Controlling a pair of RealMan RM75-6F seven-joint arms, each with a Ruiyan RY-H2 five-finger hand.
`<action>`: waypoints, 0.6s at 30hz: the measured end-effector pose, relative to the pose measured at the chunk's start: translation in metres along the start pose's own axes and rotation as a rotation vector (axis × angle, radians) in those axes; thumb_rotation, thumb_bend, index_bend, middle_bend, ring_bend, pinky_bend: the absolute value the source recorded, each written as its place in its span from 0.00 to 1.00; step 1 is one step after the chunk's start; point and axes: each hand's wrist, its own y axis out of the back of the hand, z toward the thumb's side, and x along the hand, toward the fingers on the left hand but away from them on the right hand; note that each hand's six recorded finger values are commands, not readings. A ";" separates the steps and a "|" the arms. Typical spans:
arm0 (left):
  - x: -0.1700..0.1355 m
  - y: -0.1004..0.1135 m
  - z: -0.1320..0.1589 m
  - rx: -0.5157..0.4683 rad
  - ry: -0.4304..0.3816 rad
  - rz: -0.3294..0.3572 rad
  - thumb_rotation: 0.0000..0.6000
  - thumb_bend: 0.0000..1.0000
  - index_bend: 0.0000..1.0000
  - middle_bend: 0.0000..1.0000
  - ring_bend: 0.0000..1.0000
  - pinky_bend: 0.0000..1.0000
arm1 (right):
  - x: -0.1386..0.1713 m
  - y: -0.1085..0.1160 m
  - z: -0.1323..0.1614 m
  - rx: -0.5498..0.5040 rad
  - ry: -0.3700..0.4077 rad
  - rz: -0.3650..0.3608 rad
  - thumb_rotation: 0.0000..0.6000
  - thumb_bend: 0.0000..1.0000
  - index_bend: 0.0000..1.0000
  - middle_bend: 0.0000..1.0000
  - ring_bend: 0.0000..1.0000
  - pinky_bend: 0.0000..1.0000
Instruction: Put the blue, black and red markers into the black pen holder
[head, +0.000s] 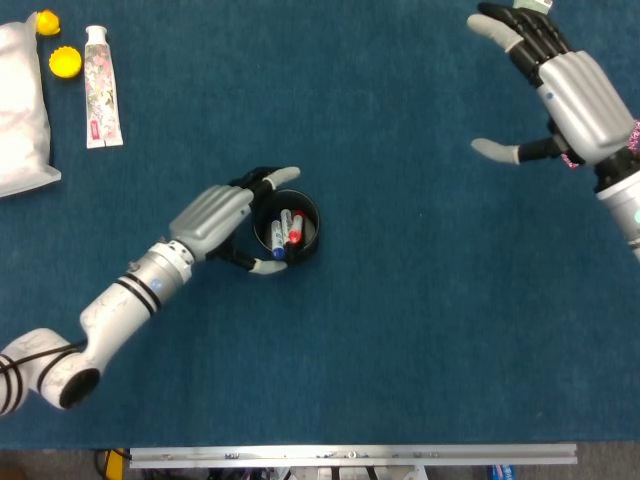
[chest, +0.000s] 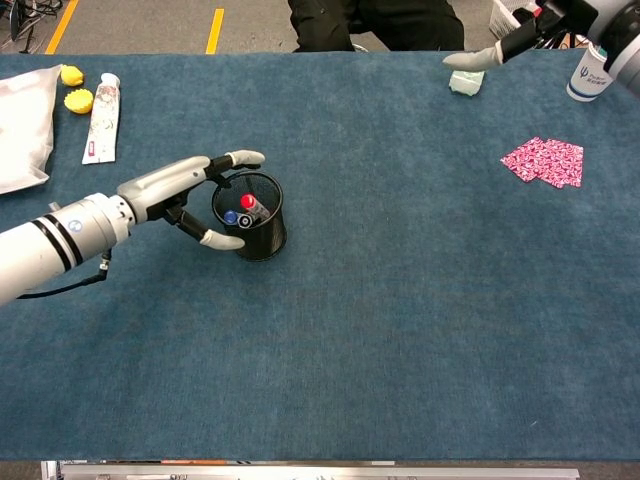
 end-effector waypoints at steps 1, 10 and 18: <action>-0.003 0.003 -0.001 0.012 0.003 0.005 0.88 0.14 0.00 0.07 0.05 0.17 | 0.001 0.001 -0.002 0.014 -0.004 -0.003 1.00 0.14 0.12 0.07 0.00 0.00; -0.044 0.059 -0.022 0.110 0.066 0.150 1.00 0.14 0.00 0.10 0.06 0.17 | 0.040 0.010 -0.039 0.165 -0.107 -0.029 1.00 0.30 0.21 0.13 0.00 0.00; -0.084 0.089 -0.040 0.301 0.171 0.284 1.00 0.15 0.00 0.12 0.07 0.17 | 0.089 0.018 -0.070 0.321 -0.227 -0.046 1.00 0.33 0.22 0.13 0.00 0.00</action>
